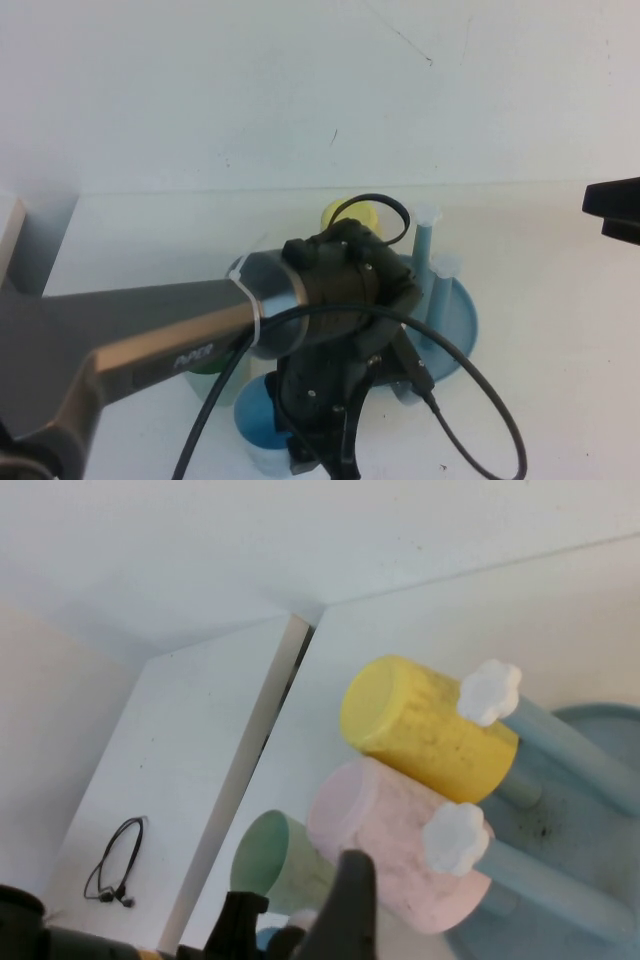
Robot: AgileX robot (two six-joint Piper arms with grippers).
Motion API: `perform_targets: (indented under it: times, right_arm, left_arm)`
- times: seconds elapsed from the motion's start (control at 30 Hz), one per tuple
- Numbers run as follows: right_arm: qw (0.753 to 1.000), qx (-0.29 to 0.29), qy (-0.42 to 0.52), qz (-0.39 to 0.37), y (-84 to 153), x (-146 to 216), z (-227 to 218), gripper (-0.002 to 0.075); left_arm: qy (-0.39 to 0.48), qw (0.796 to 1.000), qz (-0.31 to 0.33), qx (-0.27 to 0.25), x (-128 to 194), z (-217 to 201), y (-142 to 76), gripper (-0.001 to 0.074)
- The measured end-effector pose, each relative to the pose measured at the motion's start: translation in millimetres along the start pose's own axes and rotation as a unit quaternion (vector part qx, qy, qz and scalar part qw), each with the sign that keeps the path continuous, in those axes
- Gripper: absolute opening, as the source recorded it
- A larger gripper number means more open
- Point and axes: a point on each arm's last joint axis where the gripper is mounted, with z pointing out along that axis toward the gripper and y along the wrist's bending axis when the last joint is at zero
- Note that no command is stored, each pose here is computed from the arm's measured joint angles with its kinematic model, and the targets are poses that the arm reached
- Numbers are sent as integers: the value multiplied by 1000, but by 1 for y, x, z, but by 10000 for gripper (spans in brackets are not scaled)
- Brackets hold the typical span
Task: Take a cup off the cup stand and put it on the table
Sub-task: Place the cup on the table
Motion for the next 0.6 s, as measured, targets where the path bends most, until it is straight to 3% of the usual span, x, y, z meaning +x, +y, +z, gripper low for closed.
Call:
perform_targets:
  times: [0.1,0.23,0.5,0.6]
  right_arm:
    - [1000,0,0,0,0,0,0,692]
    - [1000,-4,1,0,1,0,0,692]
    - [1000,-13,5,0,2,1,0,692]
    - [1000,-16,6,0,3,1,0,692]
  left_arm:
    - [-25,1000,-14,-10,-5,-14,4,371]
    - [-71,997,-29,-28,-2,-43,7,365]
    - [-169,981,-79,-55,36,-112,5,247]
    - [-212,970,-98,-63,60,-141,1,148]
